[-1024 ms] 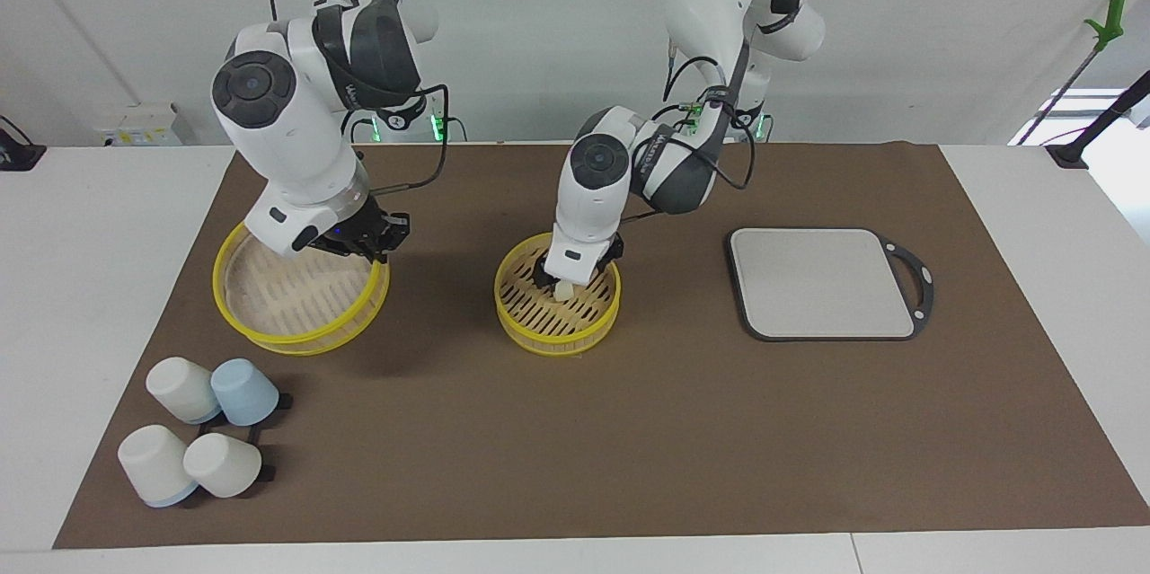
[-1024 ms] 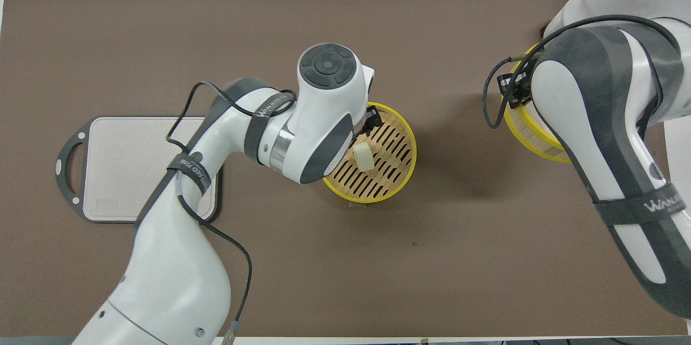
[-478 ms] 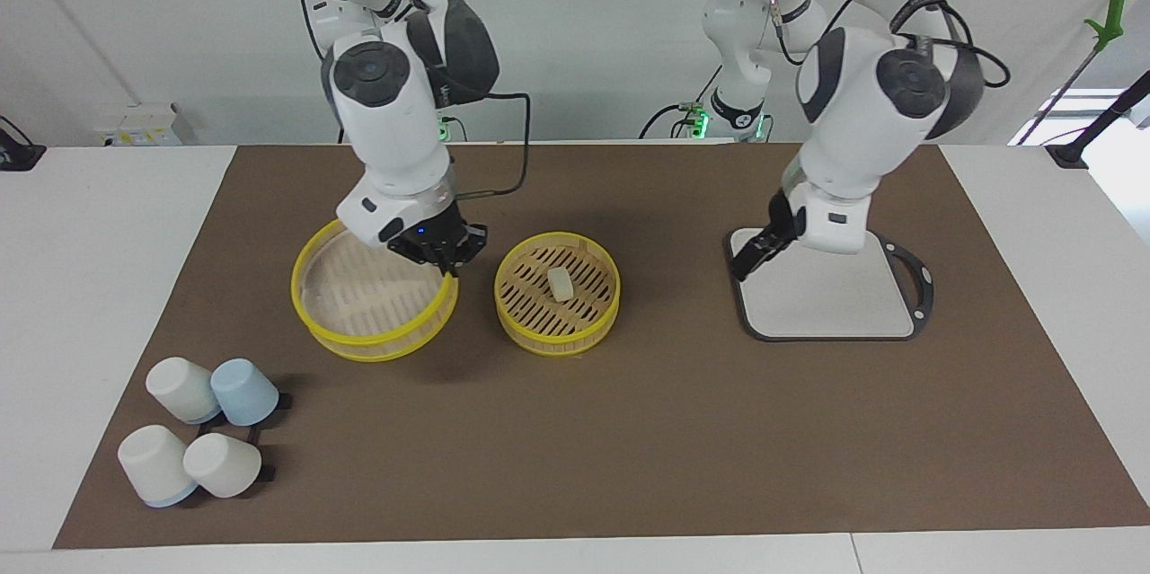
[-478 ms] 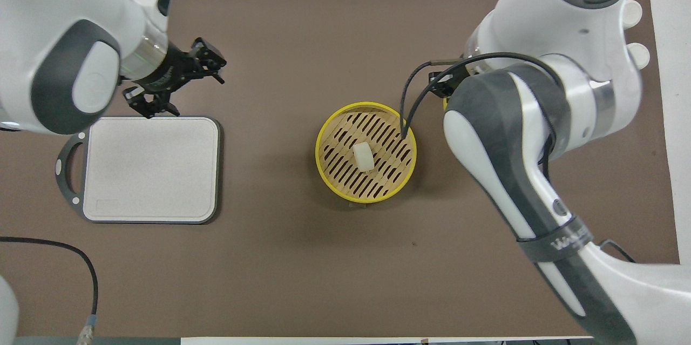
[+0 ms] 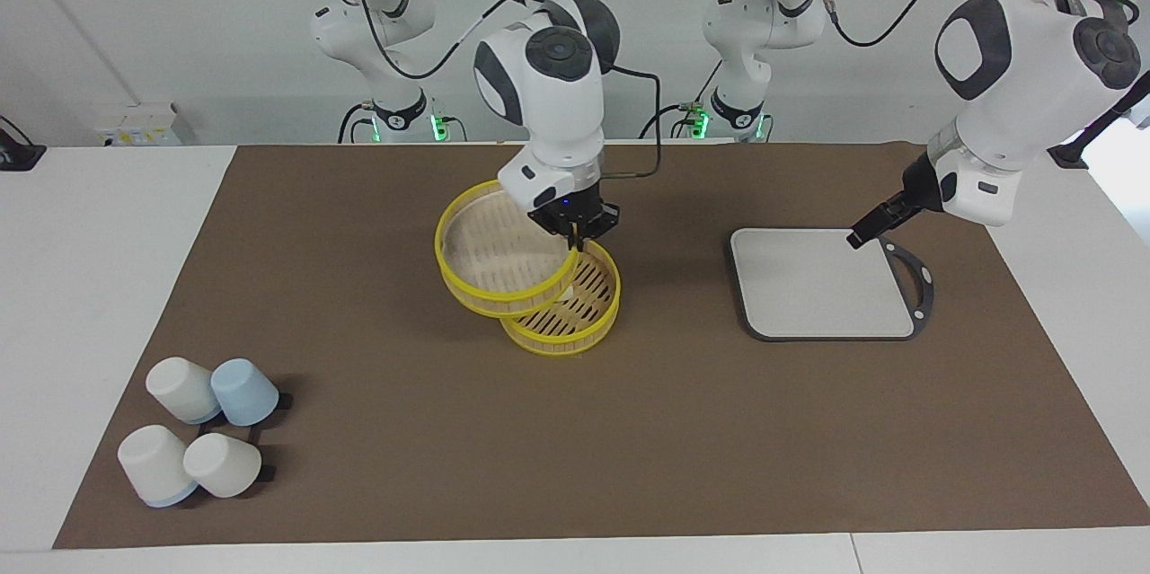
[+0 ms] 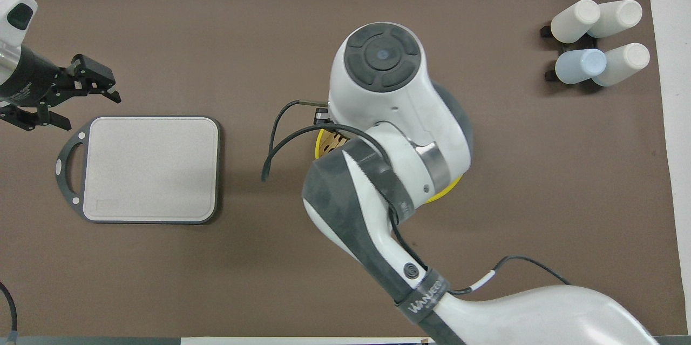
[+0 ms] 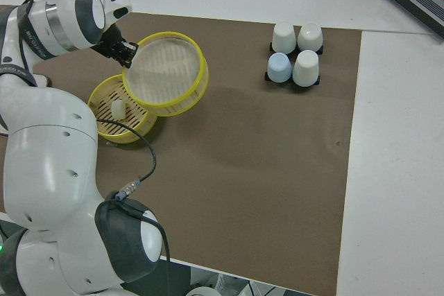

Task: Place bun in steamer
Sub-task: 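Lower the lid onto the steamer with the right gripper and release it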

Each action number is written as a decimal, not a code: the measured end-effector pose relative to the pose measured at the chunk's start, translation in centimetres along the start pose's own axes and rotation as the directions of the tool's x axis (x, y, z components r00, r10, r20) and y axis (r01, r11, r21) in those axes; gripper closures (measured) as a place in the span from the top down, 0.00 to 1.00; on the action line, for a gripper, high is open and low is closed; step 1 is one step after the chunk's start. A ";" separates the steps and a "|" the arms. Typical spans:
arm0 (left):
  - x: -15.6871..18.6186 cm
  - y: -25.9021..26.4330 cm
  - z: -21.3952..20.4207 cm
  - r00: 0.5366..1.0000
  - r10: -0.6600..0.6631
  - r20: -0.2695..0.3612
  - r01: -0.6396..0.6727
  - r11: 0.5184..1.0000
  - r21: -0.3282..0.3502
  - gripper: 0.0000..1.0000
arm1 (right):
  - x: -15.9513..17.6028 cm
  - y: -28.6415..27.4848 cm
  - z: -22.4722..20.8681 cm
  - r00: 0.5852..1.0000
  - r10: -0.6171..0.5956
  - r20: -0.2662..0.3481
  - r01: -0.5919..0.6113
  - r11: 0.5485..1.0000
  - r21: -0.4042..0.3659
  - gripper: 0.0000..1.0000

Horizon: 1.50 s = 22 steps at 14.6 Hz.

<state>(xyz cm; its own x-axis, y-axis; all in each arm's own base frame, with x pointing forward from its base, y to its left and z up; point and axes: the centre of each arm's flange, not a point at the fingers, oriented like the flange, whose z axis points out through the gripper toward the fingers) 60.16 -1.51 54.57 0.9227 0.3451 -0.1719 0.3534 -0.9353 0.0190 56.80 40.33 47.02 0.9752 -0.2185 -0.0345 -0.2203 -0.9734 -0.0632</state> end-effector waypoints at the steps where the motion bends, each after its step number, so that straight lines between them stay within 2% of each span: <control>1: -0.7 -0.5 0.1 1.000 0.024 0.005 -0.024 1.000 0.012 1.00 | -0.5 -1.4 1.2 1.000 0.009 -0.004 -0.009 1.000 0.007 0.09; 4: -2.4 -2.2 0.3 0.998 0.052 0.018 -0.052 0.998 0.022 1.00 | -0.7 -3.3 3.2 1.000 0.027 -0.016 -0.027 0.999 0.026 0.09; 11: -2.9 -5.3 -0.4 0.988 0.152 0.018 -0.152 0.988 0.009 1.00 | 0.1 -3.5 3.5 0.998 0.037 -0.047 -0.035 0.998 0.060 0.09; 15: -4.4 -4.8 -0.5 0.983 0.180 0.026 -0.180 0.984 0.011 1.00 | 0.1 -3.5 5.5 0.998 0.038 -0.042 -0.035 0.998 0.054 0.09; 22: -4.6 -3.7 -0.3 0.974 0.226 0.012 -0.226 0.974 0.014 1.00 | 0.0 -3.3 6.5 0.999 0.038 -0.033 -0.037 0.998 0.043 0.09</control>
<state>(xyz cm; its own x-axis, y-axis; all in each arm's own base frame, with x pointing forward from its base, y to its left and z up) 54.64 0.37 55.56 0.9768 0.1243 -0.1746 0.1338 -0.9900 0.0440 57.42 44.00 40.75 0.9663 -0.2576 -0.0035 -0.2565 -0.9609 -0.1046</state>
